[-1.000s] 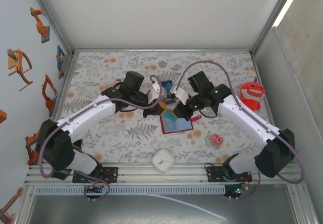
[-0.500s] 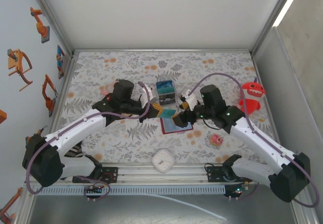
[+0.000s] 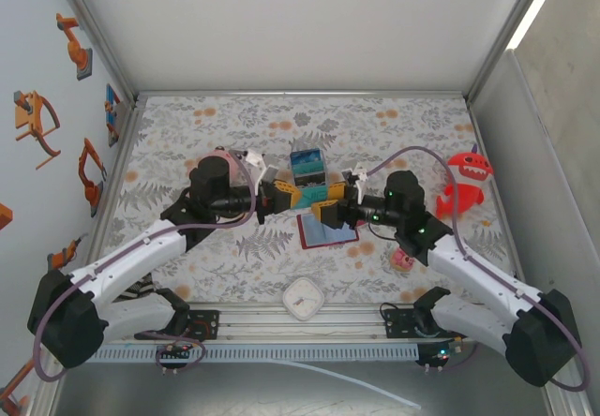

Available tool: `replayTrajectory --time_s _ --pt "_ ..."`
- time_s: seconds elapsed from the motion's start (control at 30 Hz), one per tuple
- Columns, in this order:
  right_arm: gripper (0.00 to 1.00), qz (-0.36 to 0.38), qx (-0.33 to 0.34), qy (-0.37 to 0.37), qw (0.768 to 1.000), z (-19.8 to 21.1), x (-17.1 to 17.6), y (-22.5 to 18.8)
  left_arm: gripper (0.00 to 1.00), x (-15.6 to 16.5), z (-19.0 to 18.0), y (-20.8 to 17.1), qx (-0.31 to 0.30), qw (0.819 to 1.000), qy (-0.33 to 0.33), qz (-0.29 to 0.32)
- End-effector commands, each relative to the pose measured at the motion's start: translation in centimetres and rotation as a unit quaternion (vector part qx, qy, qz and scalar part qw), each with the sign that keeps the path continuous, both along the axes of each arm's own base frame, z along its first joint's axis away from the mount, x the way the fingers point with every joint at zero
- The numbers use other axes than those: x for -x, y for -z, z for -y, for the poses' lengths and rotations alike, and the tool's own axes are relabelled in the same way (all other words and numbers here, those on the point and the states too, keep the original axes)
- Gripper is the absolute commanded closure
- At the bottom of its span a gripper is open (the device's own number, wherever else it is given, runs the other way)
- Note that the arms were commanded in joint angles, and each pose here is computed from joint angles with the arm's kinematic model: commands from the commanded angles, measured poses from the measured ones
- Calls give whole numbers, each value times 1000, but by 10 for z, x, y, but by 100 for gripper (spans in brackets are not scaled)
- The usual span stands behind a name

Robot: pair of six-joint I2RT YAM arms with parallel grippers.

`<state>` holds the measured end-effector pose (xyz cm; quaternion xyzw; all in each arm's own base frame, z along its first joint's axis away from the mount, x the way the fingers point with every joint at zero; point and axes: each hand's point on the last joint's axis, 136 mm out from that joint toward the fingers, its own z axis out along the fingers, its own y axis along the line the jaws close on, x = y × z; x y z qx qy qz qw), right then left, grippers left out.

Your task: Take the credit cards out of the card holder

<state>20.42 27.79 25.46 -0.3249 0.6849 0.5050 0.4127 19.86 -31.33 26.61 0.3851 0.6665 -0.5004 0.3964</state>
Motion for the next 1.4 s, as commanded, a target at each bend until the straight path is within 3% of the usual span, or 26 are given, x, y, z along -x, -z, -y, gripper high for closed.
replayTrajectory --time_s 0.0,0.13,0.23,0.33,0.47,0.67,1.1,1.13,1.27,1.33,1.37 --pt "61 29 -50 -45 997 -7 8 -33 100 10 -3 -19 33 999 15 0" --pt "87 37 -55 -56 996 -8 12 -37 100 12 -5 -21 35 999 15 1" --pt "100 40 -53 -62 996 -7 15 -37 81 13 -6 -18 20 1000 14 4" --pt "100 37 -31 -60 997 -5 16 -32 59 14 -10 -16 -18 1000 15 21" --pt "100 35 4 -65 997 -1 22 -25 43 16 -14 -18 -76 995 31 48" --pt "100 33 46 -74 996 3 26 -17 41 15 -10 -19 -137 985 71 71" --pt "100 30 58 -97 993 -3 25 -15 55 17 12 1 -193 968 143 72" --pt "100 28 58 -98 993 -3 25 -15 58 16 13 2 -194 968 144 70" --pt "100 28 61 -95 993 -3 23 -14 98 12 15 6 -197 967 146 69" --pt "100 29 68 -79 994 -2 19 -11 100 10 16 7 -197 967 144 71" --pt "95 30 75 -64 995 0 15 -9 100 7 15 9 -198 968 139 72"
